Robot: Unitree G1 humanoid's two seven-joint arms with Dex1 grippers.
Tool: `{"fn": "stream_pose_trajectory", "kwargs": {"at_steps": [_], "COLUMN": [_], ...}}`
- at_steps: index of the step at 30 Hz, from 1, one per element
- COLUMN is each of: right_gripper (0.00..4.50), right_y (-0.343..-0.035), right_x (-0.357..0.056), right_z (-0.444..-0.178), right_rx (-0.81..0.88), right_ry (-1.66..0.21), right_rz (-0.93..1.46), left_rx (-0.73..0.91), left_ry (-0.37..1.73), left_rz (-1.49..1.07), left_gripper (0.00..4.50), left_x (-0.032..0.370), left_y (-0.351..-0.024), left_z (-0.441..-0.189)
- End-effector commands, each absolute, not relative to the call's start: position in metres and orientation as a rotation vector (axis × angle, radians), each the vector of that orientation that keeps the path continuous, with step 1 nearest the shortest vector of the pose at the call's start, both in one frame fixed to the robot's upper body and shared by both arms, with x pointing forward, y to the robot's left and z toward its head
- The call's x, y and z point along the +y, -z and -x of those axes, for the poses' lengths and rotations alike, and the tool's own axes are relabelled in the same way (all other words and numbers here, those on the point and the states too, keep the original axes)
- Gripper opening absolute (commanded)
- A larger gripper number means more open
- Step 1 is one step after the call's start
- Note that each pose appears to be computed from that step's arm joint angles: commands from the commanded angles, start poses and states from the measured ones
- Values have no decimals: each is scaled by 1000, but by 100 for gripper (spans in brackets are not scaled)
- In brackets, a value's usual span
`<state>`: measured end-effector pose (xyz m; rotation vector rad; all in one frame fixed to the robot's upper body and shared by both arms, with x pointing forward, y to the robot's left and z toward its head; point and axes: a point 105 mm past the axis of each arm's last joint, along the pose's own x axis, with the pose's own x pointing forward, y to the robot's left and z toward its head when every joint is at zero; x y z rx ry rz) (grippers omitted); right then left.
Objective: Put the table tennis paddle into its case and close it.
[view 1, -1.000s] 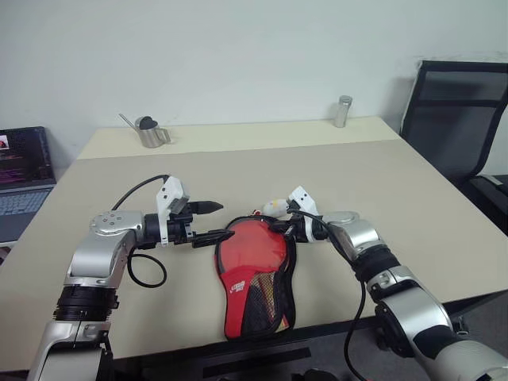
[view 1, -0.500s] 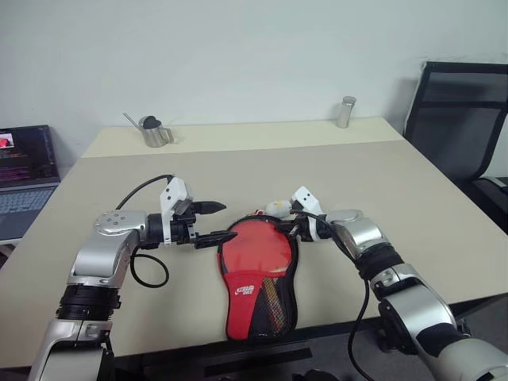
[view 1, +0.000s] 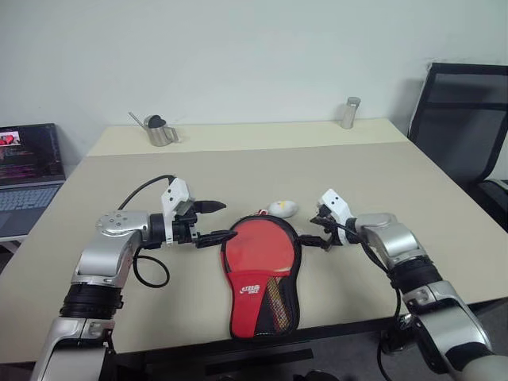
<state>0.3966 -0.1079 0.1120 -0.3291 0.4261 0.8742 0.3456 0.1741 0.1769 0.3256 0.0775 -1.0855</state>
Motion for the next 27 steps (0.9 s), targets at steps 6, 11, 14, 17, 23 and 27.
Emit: {"fn": "stream_pose_trajectory", "kwargs": {"at_steps": [6,11,14,17,23,27], "right_gripper": [448,448,448,448,448,448], "right_y": [-167,-177,-184,-195,-209,-211], "right_x": [-102,-104,-106,-114,-127,-116], "right_z": [-386,-373,-358,-348,-358,-371], "right_rx": [223,207,211,213,151,48], "right_ry": [-867,-872,-922,-960,-912,-915], "right_rz": [271,233,207,203,382,602], "left_rx": [23,29,52,80,193,225], "left_ry": [1088,1113,1158,1187,1223,1202], "left_rz": [-363,-346,-321,-332,-426,-400], "left_gripper": [450,450,450,450,450,450], "left_x": [169,164,152,142,137,135], "left_y": [-188,-186,-178,-169,-130,-112], "left_z": [-349,-348,-347,-351,-351,-354]}}
